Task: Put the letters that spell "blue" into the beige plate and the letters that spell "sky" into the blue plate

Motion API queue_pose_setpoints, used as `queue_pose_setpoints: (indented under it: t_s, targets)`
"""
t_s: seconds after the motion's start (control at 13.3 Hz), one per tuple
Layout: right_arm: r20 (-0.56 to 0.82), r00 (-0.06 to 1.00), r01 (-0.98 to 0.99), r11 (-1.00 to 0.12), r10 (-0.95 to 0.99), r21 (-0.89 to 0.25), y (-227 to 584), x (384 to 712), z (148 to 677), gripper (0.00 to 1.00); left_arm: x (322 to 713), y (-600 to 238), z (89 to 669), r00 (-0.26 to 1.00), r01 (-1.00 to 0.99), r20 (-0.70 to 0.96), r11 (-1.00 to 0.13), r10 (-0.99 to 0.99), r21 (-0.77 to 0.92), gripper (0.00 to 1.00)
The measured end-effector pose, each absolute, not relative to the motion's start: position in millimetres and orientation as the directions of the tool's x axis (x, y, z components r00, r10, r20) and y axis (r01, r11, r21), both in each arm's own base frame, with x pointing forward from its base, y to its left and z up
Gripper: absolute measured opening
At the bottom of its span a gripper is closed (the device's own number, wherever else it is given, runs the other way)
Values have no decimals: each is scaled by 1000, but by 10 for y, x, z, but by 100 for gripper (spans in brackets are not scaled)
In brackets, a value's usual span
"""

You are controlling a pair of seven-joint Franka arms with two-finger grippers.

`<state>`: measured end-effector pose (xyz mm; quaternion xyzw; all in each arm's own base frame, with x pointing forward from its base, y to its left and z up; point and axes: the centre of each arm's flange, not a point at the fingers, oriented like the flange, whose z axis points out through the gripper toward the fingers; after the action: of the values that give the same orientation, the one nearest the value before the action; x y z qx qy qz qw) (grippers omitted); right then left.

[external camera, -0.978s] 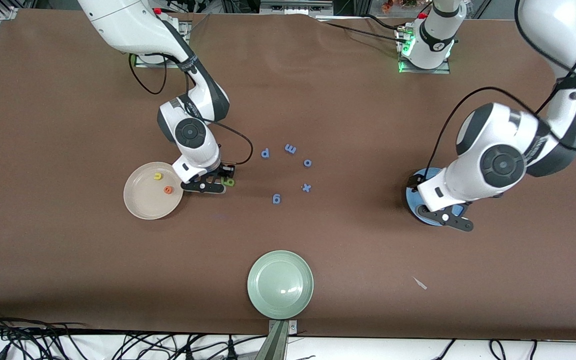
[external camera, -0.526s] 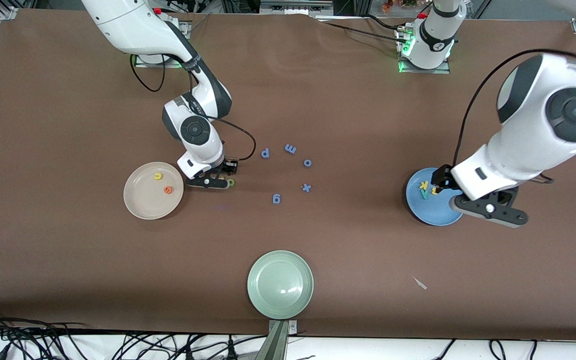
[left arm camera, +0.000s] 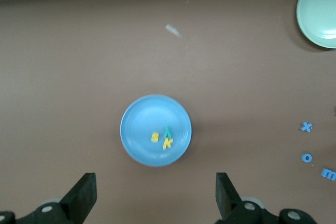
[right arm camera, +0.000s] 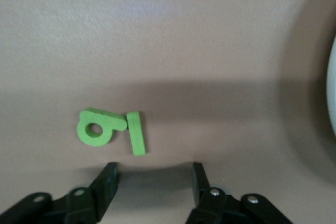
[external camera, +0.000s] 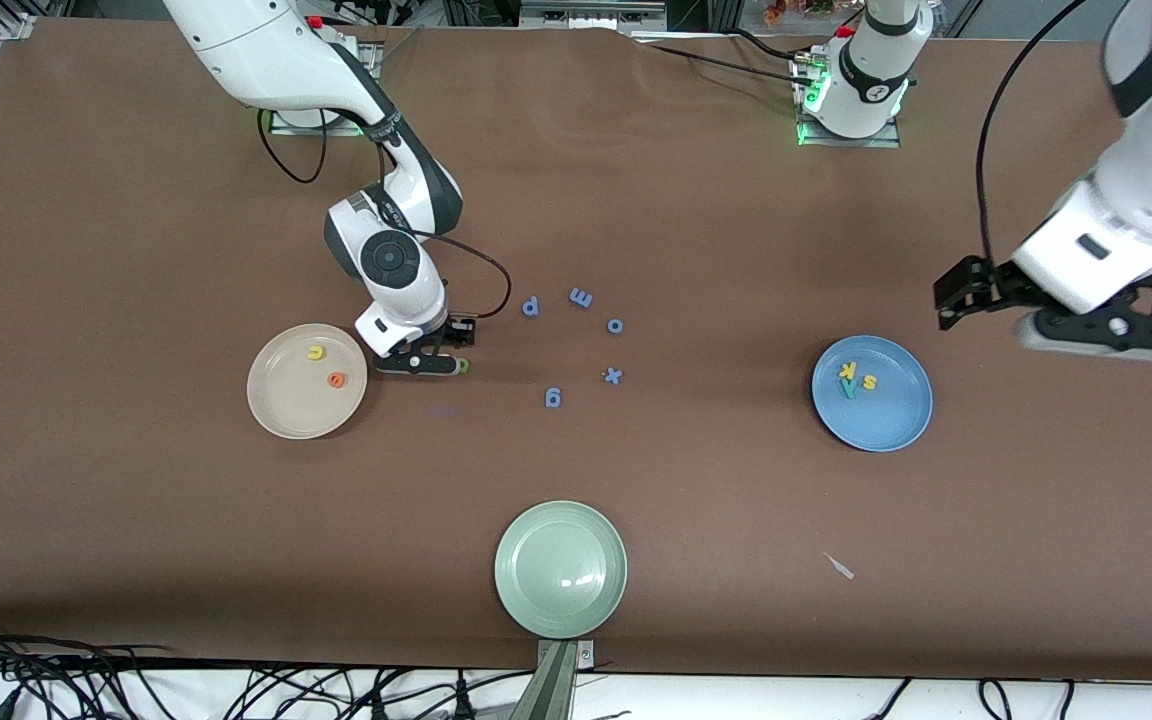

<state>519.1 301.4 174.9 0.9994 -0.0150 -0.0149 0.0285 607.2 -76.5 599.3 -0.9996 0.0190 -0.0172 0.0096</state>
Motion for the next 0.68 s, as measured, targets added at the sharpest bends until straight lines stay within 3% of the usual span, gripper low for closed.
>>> queue_pose_setpoints:
  t_s: [0.38, 0.68]
  targets:
    - [-13, 1000, -4, -998, -5, 59, 2892, 5315, 1789, 67, 5637, -490, 5934, 999, 40, 15, -999, 40, -20, 100]
    - [0, 1000, 5, -999, 5, 53, 2863, 5349, 1785, 67, 5582, -500, 5942, 999, 44, 18, -999, 43, -21, 100]
